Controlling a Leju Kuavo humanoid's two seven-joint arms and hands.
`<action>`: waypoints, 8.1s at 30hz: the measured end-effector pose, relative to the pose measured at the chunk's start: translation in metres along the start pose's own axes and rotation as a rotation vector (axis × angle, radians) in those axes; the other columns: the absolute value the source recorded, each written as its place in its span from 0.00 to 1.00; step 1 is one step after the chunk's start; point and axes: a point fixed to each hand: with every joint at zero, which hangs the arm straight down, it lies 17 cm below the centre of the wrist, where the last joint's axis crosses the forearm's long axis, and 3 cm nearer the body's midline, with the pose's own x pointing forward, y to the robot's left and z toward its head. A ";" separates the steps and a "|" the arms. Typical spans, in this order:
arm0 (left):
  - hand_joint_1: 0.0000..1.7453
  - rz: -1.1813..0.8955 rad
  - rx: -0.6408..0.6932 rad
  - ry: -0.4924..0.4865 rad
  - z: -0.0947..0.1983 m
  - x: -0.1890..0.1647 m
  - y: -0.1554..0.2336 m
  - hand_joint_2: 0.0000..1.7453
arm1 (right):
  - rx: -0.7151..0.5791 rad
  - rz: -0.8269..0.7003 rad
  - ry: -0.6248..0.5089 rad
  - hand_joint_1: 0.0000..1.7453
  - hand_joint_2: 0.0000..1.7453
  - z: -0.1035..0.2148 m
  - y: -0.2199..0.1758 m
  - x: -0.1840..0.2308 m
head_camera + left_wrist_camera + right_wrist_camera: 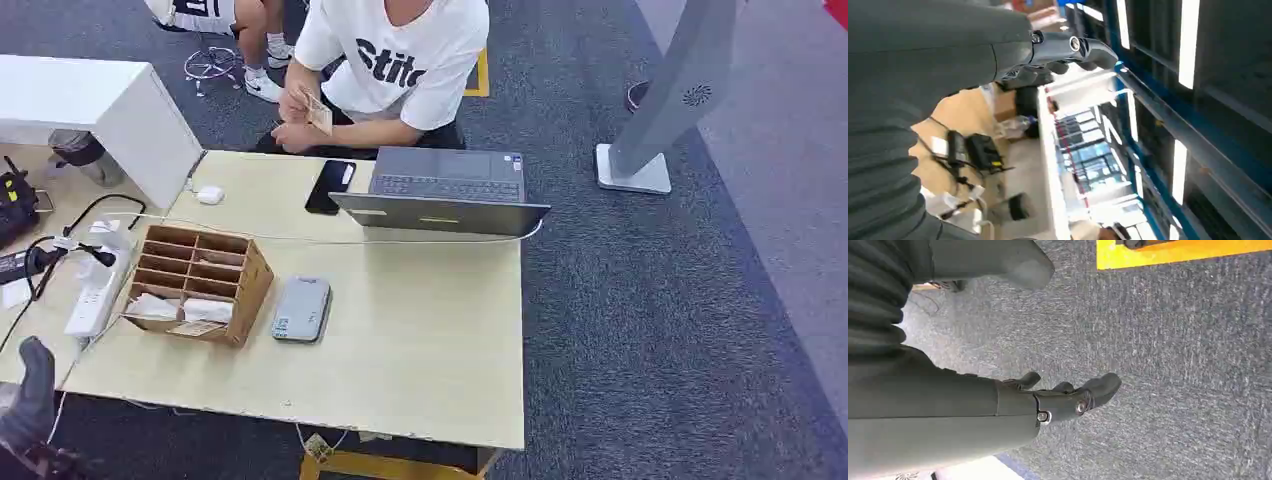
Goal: Pass the card to the sensor for recognition and then transmit it.
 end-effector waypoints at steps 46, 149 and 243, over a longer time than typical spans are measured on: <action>1.00 -0.516 -0.591 -0.322 -0.100 -0.037 -0.246 1.00 | 0.083 0.067 0.006 0.00 1.00 0.004 0.017 0.004; 1.00 -0.438 -1.339 -0.220 0.156 -0.070 -0.311 1.00 | 0.113 0.077 -0.021 0.00 1.00 0.006 0.022 0.013; 0.00 -0.445 -1.412 -0.236 0.111 -0.033 -0.118 1.00 | 0.105 -0.043 0.070 0.00 1.00 0.006 0.024 -0.023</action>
